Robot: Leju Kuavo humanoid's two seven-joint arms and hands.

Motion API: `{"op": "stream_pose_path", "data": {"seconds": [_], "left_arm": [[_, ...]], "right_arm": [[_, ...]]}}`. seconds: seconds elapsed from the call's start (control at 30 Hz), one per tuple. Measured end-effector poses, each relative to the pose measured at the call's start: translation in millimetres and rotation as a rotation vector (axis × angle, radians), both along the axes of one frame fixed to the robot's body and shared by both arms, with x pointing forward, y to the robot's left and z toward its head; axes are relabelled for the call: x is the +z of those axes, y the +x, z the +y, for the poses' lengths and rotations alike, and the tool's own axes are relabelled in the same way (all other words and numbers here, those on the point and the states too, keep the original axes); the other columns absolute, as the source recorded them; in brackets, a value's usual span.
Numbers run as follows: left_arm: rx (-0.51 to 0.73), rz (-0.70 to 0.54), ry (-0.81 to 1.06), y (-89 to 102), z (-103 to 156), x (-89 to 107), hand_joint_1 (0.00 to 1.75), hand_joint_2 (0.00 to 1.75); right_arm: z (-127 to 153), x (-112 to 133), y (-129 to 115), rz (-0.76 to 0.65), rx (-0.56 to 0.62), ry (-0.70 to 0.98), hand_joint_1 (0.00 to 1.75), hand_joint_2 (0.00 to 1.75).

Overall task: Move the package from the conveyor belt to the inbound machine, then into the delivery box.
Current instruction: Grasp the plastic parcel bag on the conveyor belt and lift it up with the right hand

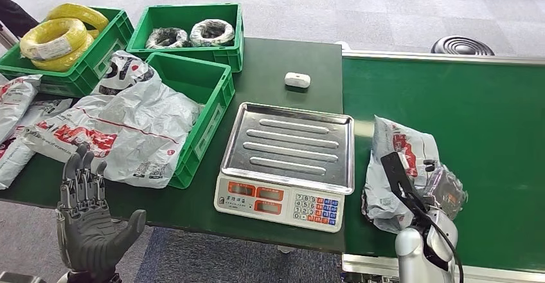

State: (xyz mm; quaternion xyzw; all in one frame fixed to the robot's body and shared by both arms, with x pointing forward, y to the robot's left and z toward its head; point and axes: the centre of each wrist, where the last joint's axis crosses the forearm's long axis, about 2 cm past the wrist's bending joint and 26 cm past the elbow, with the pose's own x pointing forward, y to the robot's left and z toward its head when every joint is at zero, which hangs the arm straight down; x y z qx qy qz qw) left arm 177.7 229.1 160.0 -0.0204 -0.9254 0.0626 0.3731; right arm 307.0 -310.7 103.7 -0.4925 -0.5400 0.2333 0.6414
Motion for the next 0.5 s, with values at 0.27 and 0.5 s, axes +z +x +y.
{"op": "stream_pose_path", "data": {"seconds": [0.27,0.5], "left_arm": [[-0.015,-0.011,-0.029,2.8,-2,2.1,0.0,1.75],[-0.017,-0.037,-0.038,12.0,0,6.6,0.0,1.75]], "right_arm": [[-16,29,29,0.006,-0.004,-0.351,0.0,1.75],[-38,41,104,0.195,0.2,-0.501,0.0,1.75]]}}
